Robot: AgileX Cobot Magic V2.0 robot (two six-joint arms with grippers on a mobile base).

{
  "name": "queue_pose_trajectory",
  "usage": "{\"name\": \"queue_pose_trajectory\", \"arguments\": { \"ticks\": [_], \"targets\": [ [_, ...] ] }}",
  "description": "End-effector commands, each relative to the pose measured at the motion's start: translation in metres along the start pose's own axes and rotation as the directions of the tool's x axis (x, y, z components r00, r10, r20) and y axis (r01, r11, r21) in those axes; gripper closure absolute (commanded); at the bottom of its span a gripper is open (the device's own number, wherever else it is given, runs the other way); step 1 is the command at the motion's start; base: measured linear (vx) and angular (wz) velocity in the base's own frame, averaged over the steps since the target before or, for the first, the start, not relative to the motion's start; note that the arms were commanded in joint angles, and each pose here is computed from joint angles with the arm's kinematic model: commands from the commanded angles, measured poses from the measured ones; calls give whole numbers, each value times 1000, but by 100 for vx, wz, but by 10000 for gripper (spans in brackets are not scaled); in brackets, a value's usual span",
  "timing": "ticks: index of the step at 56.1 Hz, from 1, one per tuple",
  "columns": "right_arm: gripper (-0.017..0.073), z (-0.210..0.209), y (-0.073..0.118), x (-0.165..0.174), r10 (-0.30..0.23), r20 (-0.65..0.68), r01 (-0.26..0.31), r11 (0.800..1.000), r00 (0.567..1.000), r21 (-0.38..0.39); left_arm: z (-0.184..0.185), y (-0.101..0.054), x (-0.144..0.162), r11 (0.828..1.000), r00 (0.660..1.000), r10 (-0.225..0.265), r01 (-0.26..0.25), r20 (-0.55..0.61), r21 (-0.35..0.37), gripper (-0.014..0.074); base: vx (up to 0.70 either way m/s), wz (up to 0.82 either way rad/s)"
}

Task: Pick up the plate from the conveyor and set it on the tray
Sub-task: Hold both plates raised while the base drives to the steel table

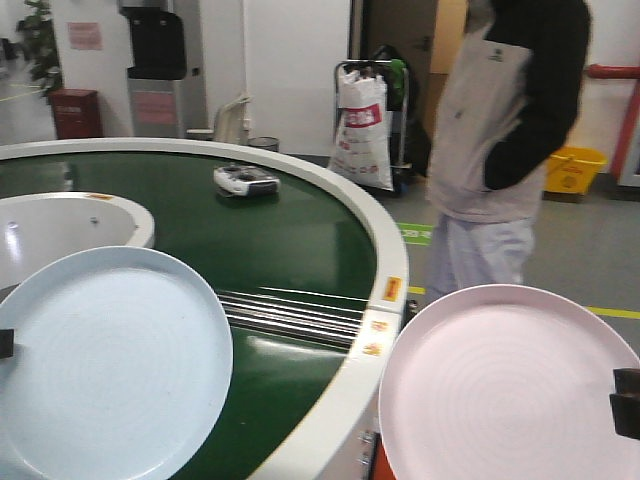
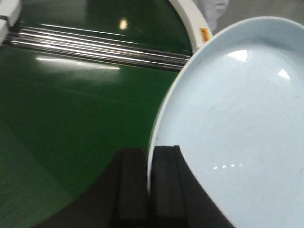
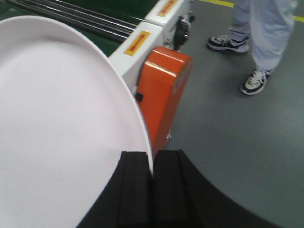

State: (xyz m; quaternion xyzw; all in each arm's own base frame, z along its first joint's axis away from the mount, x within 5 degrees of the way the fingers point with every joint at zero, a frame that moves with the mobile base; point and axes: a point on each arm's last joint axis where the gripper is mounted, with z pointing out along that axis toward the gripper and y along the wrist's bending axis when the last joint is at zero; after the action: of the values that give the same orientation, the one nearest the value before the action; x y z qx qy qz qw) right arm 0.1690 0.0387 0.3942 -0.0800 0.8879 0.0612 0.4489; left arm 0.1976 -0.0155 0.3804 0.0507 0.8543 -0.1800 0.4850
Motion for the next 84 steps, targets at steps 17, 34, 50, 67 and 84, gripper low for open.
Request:
{"name": "queue_pose_trajectory", "arguments": {
  "ticks": [17,34,50,67,84],
  "targets": [
    [568,-9,0,-12,-2,108,2,1000,994,0,-10,-7,-14,1000,994,-15,14,104,12,591,-17,-66],
    [568,-9,0,-12,-2,107,2,1000,994,0,-10,-7,-14,1000,994,-15,14,104,12,591,-13,-57],
    [568,-9,0,-12,-2,107,2,1000,994,0,-10,-7,-14,1000,994,-15,14,104,12,591,-6,-54],
    [568,-9,0,-12,-2,107,2,1000,994,0,-10,-7,-14,1000,994,-15,14,104,12,591,6,-54],
    [568,-9,0,-12,-2,107,2,1000,994,0,-10,-7,-14,1000,994,-14,13,104,11,591,19,-57]
  ]
}}
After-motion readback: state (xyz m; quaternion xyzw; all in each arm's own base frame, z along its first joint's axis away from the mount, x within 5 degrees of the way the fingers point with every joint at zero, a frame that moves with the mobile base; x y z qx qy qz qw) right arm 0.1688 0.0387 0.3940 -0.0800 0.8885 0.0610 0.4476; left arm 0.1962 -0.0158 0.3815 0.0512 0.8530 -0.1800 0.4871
